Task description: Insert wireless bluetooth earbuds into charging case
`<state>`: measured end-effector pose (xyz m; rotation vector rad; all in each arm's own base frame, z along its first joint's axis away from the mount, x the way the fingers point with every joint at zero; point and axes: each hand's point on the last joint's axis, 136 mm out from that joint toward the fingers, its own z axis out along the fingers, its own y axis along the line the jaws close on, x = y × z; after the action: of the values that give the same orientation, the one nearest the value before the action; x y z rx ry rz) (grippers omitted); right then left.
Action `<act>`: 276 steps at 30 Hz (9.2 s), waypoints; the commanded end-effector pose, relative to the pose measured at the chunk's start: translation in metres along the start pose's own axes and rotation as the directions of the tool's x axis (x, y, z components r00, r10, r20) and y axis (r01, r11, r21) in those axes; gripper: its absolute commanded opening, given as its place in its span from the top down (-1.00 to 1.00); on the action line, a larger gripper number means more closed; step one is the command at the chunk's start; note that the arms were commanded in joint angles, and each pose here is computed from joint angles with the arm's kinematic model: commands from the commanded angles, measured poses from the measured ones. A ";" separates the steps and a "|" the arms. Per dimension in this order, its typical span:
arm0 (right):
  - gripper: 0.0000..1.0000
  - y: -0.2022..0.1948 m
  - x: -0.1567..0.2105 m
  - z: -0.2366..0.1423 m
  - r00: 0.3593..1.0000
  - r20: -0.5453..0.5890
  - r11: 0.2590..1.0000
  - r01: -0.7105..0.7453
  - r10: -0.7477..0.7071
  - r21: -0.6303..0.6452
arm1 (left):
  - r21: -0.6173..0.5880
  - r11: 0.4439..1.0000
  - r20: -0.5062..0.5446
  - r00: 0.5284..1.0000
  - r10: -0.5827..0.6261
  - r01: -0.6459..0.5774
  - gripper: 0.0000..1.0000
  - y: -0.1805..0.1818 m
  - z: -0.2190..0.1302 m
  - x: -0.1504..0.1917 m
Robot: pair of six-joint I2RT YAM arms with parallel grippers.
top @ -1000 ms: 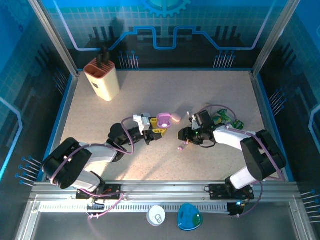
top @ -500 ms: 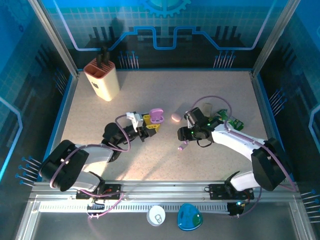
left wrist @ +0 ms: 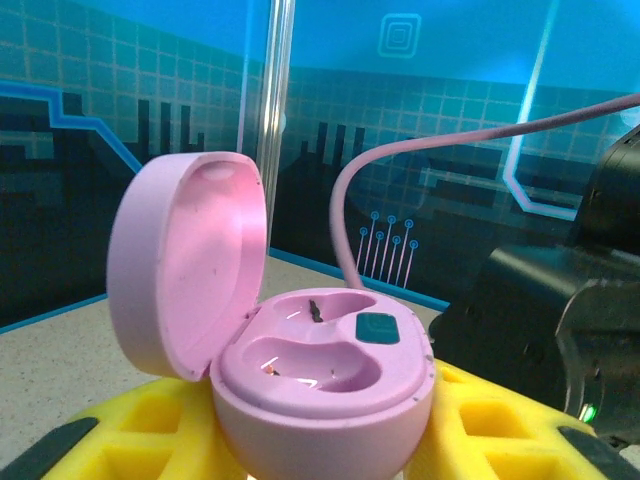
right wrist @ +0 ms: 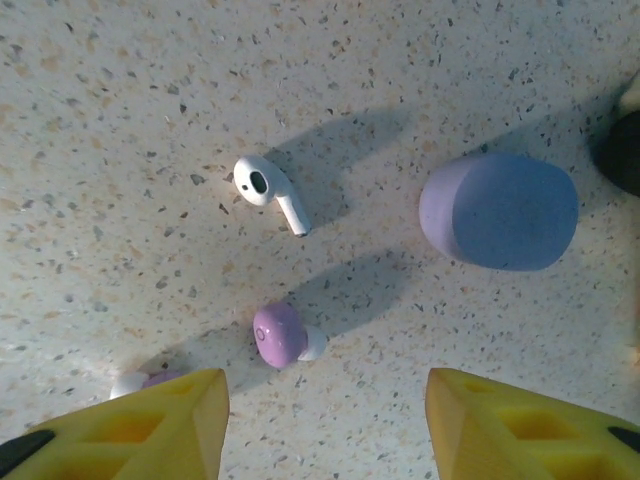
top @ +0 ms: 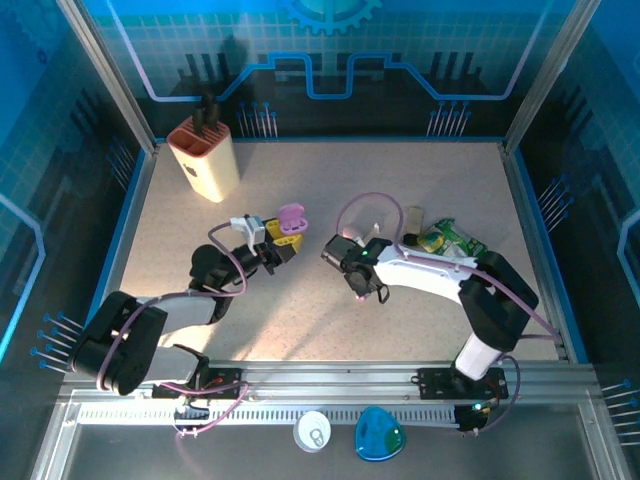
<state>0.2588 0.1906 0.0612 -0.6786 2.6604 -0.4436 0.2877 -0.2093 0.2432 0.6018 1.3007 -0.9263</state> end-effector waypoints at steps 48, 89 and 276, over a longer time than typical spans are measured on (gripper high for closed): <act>0.39 0.010 0.018 0.037 0.968 -0.200 0.978 0.179 -0.155 0.110 | 0.006 1.000 0.013 1.000 0.003 -0.003 0.25 -0.004 -0.008 -0.001; 0.56 -0.017 -0.011 -0.066 0.917 -0.050 0.738 -0.351 0.397 -0.577 | 0.202 0.979 -0.065 0.998 0.027 -0.014 0.28 -0.041 0.026 0.028; -0.18 0.018 0.040 0.018 0.988 -0.124 0.989 -0.101 0.087 -0.111 | 0.120 0.991 -0.005 0.998 0.056 -0.055 0.28 -0.027 0.008 0.005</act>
<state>0.2280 0.1942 0.0230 -0.5897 2.8368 -0.2710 0.2699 -0.2367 0.2379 0.7579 1.2584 -0.9678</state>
